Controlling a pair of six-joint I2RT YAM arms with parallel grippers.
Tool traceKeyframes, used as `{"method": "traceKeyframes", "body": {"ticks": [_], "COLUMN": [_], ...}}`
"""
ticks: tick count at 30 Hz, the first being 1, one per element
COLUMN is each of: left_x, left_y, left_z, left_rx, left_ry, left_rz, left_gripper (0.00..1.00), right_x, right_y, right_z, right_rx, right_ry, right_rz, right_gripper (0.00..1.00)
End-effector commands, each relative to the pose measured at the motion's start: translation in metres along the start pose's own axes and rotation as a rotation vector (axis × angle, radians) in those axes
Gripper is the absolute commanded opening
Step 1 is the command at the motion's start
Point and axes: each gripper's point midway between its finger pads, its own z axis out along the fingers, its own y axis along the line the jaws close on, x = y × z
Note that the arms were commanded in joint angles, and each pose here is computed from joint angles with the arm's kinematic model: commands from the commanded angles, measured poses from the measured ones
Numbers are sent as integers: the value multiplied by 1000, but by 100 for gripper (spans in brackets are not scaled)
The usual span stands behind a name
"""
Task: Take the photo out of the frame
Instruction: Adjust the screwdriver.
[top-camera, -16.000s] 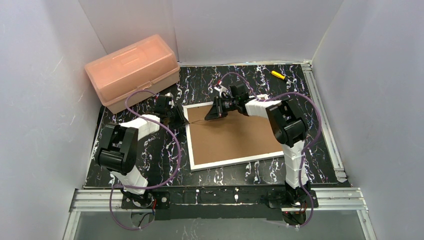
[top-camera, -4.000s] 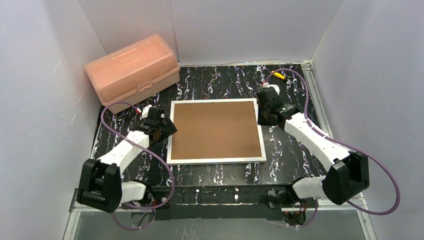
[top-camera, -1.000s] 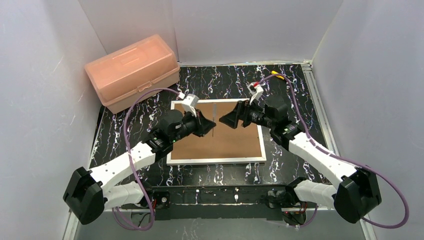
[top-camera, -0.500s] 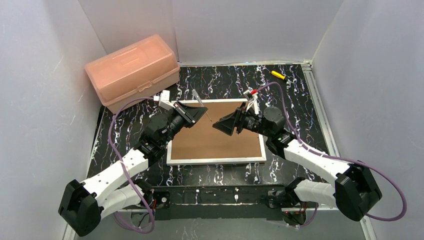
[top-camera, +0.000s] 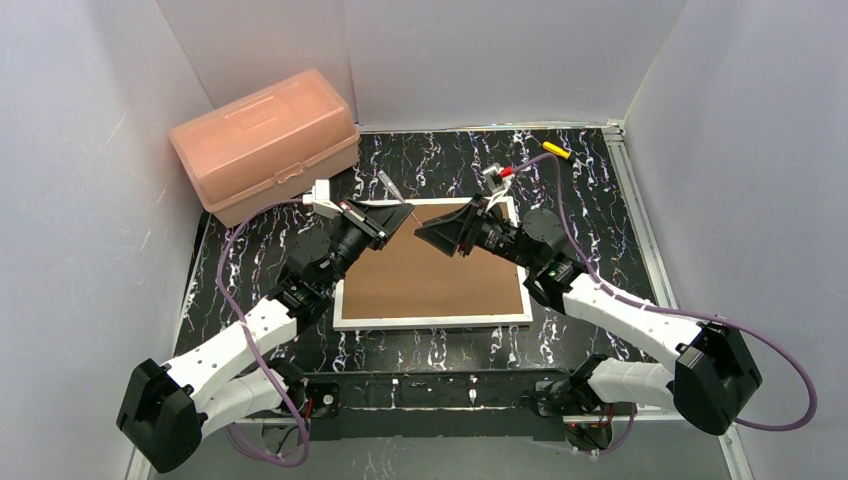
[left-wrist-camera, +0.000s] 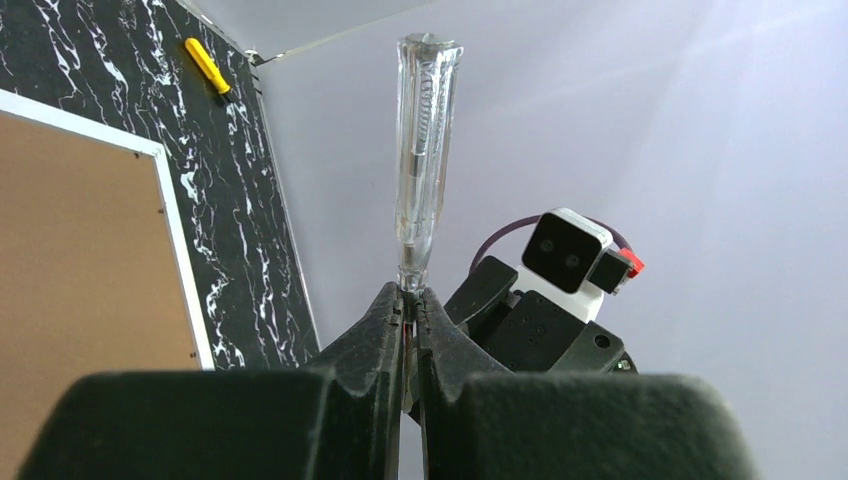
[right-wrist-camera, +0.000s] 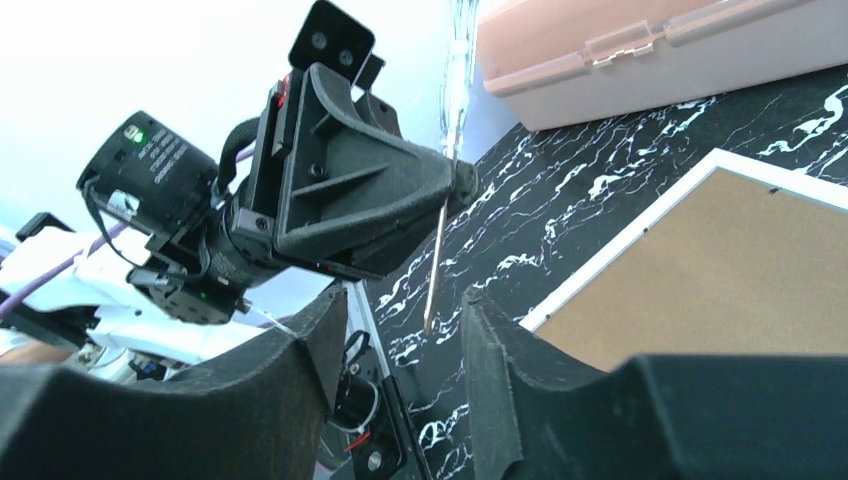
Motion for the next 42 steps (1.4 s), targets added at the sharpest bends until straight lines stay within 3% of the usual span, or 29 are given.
{"method": "traceKeyframes", "body": {"ticks": [1,6,17,19,22,24,31,36,37,40,42], "left_x": [-10,-9,-12,-12,-13,-12,-11,-11,-12,-13,-9], "left_y": [-2,8,19,20,20,19,20,24,25,33,37], "left_z": [0,2,-1,-1,-2,-2,-4,-6,-8,-13,-15], "left_rx": [-15,-85,-144,-147,-146,-145,-148,-165,-172,-218,-257], "left_ry": [-51,-63,-92,-92,-97,-95,-91,-94,-97,-102,-38], "left_rz": [-94,-199,-231,-235,-239,-237,-241,-235,-219,-188,-159], "left_gripper": [0,0,0,0,0,0,0,0,4,28,43], "right_x": [-20,-18,-23,-22,-17,-14,-12,-14,-15,-16,-14], "right_y": [13,3,-9,-11,-14,-16,-19,-17,-16,-17,-26], "right_z": [16,21,24,25,28,28,29,30,30,25,20], "right_rx": [11,131,186,197,203,208,215,211,211,230,292], "right_ry": [-59,-116,-171,-164,-132,-122,-120,-120,-120,-116,-92], "right_rz": [-83,-184,-207,-210,-222,-222,-214,-214,-214,-214,-209], "right_gripper": [49,45,29,32,50,50,37,1,1,1,1]}}
